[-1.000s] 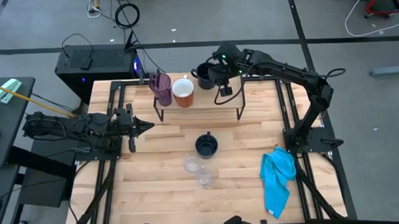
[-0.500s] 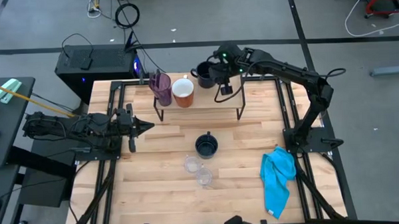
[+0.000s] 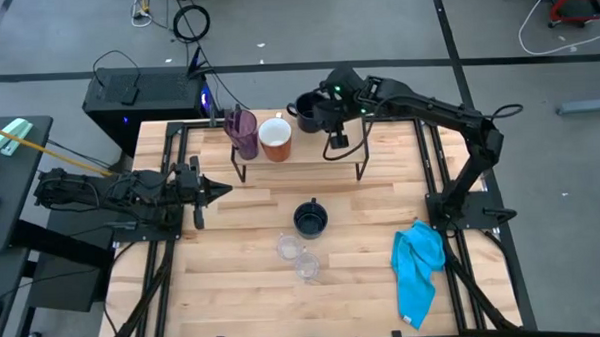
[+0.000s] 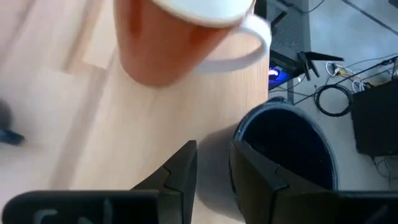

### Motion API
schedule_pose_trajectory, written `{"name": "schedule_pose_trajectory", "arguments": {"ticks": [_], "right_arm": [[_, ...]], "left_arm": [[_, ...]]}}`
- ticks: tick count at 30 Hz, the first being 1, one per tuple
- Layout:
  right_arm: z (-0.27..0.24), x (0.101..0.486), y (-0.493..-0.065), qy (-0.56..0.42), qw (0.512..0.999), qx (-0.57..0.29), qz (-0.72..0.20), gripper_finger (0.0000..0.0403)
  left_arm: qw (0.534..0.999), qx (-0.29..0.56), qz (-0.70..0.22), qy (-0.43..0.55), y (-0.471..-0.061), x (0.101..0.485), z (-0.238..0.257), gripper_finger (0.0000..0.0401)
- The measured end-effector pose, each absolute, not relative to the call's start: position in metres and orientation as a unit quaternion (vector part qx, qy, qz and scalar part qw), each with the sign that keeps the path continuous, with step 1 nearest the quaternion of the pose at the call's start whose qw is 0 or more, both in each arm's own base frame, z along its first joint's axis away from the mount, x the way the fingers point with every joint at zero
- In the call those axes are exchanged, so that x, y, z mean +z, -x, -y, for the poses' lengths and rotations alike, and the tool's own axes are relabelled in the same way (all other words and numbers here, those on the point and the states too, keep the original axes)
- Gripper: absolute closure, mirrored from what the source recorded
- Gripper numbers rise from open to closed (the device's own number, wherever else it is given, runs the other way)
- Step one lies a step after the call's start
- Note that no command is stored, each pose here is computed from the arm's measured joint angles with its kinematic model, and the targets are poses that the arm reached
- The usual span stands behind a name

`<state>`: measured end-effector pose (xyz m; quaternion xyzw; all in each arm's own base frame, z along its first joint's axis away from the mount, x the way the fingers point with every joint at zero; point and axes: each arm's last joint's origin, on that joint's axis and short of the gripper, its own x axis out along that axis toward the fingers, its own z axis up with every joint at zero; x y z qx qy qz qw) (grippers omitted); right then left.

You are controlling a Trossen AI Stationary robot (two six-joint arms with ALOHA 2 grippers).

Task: Stack small to large cups/mugs on shelf
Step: Put the dark blue mug on the shelf

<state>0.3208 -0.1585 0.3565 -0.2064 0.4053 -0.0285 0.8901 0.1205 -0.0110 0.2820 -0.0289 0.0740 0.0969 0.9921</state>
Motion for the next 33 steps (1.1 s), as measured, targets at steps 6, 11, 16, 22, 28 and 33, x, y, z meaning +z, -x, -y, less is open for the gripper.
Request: {"name": "schedule_pose_trajectory", "arguments": {"ticks": [6, 11, 16, 22, 28, 33], "right_arm": [[0.128, 0.358, -0.321, 0.156, 0.891, -0.002, -0.427, 0.0298], [0.095, 0.348, -0.334, 0.129, 0.886, 0.035, -0.443, 0.0298], [0.056, 0.335, -0.344, 0.128, 0.88, 0.084, -0.45, 0.0289], [0.013, 0.308, -0.349, 0.099, 0.873, 0.113, -0.464, 0.0237], [-0.022, 0.284, -0.352, 0.091, 0.878, 0.093, -0.46, 0.0189], [-0.043, 0.275, -0.351, 0.058, 0.884, 0.083, -0.456, 0.0182]], "left_arm": [[0.992, 0.097, -0.074, 0.029, -0.121, 0.282, 0.011, 0.038], [0.992, 0.097, -0.074, 0.029, -0.121, 0.282, 0.011, 0.0374], [0.992, 0.097, -0.076, 0.034, -0.12, 0.282, 0.011, 0.0379], [0.991, 0.098, -0.081, 0.036, -0.12, 0.281, 0.011, 0.0381], [0.991, 0.098, -0.08, 0.039, -0.12, 0.281, 0.011, 0.0377], [0.992, 0.098, -0.074, 0.041, -0.12, 0.282, 0.011, 0.0384]]}}
